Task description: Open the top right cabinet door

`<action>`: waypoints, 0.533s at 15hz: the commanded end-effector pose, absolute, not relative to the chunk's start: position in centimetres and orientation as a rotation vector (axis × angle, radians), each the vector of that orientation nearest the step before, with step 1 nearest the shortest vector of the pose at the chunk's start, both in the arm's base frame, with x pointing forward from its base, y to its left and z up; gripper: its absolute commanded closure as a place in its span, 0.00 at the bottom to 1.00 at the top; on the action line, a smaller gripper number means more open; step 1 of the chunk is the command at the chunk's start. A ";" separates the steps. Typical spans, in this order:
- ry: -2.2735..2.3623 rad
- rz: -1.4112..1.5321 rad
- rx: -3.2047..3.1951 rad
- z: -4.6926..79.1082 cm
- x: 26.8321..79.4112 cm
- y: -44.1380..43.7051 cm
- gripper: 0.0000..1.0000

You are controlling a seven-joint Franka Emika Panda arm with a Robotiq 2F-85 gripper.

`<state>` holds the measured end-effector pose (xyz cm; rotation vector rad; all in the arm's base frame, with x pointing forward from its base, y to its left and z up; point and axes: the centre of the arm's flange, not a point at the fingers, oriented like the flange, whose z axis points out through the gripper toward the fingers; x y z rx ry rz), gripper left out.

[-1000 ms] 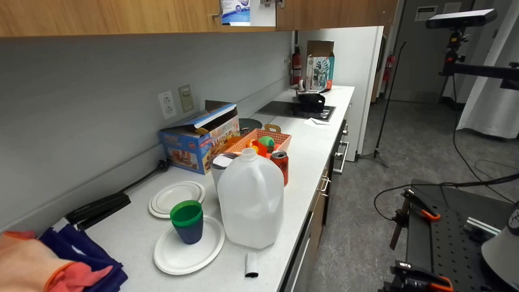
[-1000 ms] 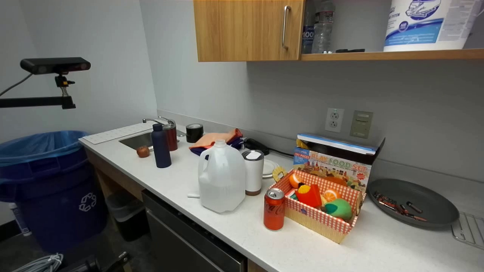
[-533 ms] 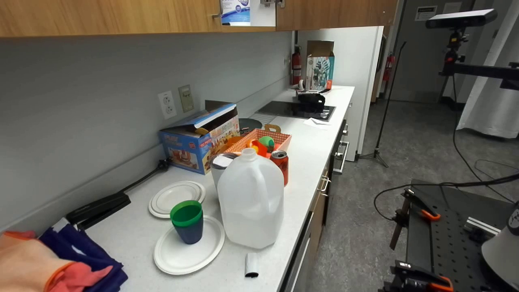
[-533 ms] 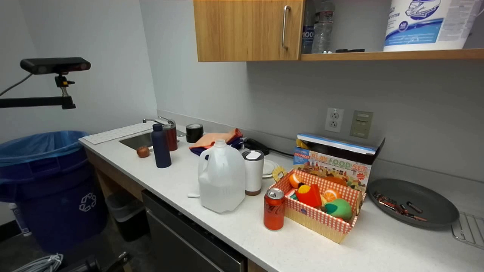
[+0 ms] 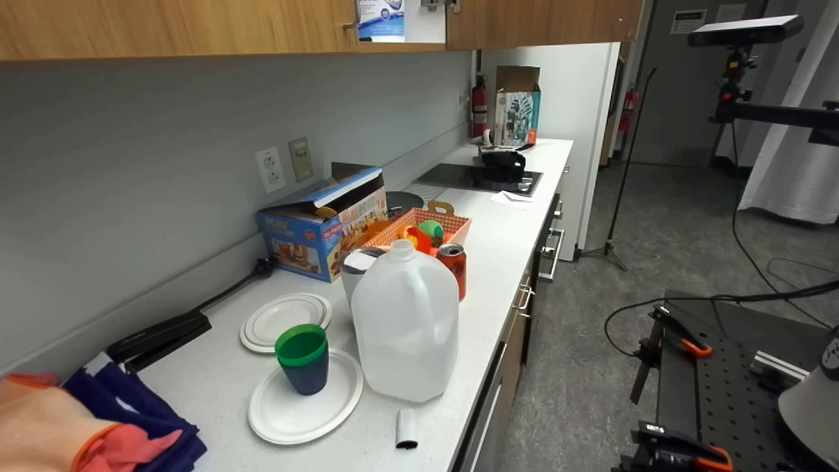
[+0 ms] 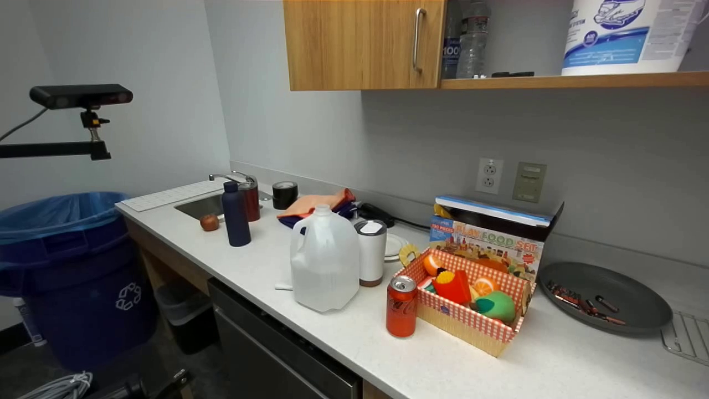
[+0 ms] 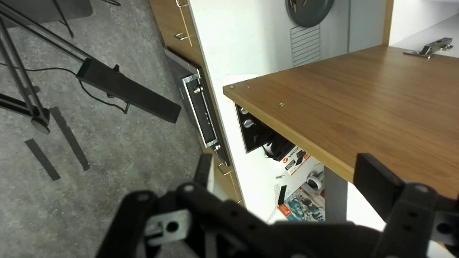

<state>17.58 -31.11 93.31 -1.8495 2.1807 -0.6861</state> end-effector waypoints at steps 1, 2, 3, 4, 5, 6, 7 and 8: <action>2.178 -0.688 -1.847 93.3 17.5 -31.2 0.00; 2.176 -0.688 -1.847 93.3 17.6 -31.2 0.00; 2.174 -0.688 -1.848 93.3 17.6 -31.1 0.00; 2.174 -0.688 -1.848 93.3 17.6 -31.1 0.00; 2.174 -0.688 -1.848 93.3 17.6 -31.1 0.00; 2.174 -0.688 -1.848 93.3 17.6 -31.1 0.00; 2.174 -0.688 -1.848 93.3 17.6 -31.1 0.00; 2.173 -0.688 -1.848 93.3 17.6 -31.1 0.00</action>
